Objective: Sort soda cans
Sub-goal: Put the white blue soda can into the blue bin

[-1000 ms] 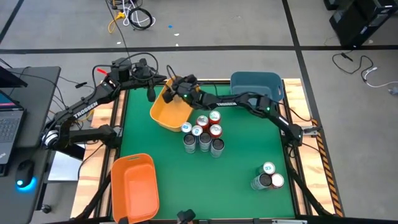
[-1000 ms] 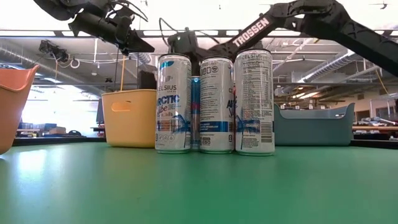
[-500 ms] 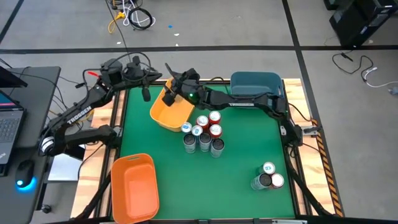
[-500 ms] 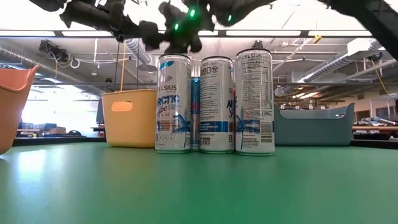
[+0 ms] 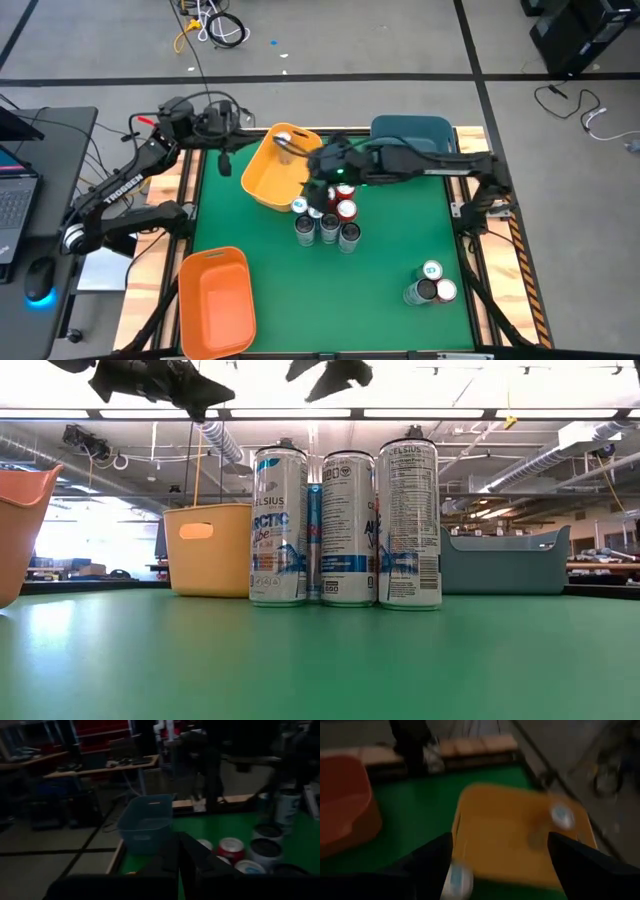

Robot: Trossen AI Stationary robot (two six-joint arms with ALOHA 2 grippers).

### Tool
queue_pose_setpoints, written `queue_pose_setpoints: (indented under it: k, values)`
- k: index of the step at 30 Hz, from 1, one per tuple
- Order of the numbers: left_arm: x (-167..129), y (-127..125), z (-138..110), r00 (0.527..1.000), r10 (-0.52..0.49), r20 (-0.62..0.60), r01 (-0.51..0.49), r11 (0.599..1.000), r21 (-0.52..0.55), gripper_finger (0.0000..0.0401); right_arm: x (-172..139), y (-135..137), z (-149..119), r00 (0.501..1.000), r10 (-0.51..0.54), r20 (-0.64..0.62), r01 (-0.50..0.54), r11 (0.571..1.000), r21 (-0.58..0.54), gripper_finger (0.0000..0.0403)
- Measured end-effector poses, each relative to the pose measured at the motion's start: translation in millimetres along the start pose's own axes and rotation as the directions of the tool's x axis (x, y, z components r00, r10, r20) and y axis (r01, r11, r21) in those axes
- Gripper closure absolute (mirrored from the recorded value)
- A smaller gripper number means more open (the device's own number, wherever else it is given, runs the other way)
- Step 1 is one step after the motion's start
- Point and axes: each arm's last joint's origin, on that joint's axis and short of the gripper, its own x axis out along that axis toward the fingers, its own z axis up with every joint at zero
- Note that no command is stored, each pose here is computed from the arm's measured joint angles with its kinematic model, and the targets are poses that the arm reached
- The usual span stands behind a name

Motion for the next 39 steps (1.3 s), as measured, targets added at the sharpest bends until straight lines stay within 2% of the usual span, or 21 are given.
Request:
queue_pose_setpoints:
  k: [5,9,13,17,22,27,32,39]
  values:
    - [2,-3,0,1.000,-0.027,0.005,0.027,1.000,-0.014,0.0396,-35,-16,-13,0.984,0.062,-0.169,-0.053,0.997,0.058,0.0084]
    - [6,-6,-7,0.999,-0.044,0.007,0.044,0.999,-0.016,0.0396,-62,-14,-18,0.972,0.115,-0.203,-0.105,0.993,0.060,0.0081]
    - [8,-7,-15,0.999,-0.048,-0.003,0.048,0.998,-0.027,0.0396,-80,-7,-23,0.962,0.145,-0.232,-0.130,0.989,0.076,0.0083]
    - [9,-8,-26,0.998,-0.053,-0.020,0.052,0.997,-0.050,0.0396,-86,13,-30,0.946,0.179,-0.270,-0.165,0.983,0.074,0.0085]
    - [11,-10,-33,0.998,-0.060,-0.031,0.058,0.996,-0.063,0.0396,-76,42,-52,0.914,0.155,-0.374,-0.127,0.987,0.099,0.0082]
    - [12,-11,-35,0.997,-0.067,-0.025,0.065,0.996,-0.065,0.0396,-62,59,-76,0.884,0.141,-0.445,-0.077,0.984,0.160,0.0067]
    - [12,-11,-33,0.998,-0.064,-0.015,0.062,0.996,-0.066,0.0396,-49,64,-88,0.878,0.068,-0.475,-0.005,0.991,0.133,0.0051]
    - [12,-11,-33,0.998,-0.064,-0.016,0.063,0.996,-0.065,0.0396,-31,65,-97,0.862,0.048,-0.505,-0.002,0.996,0.091,0.0050]
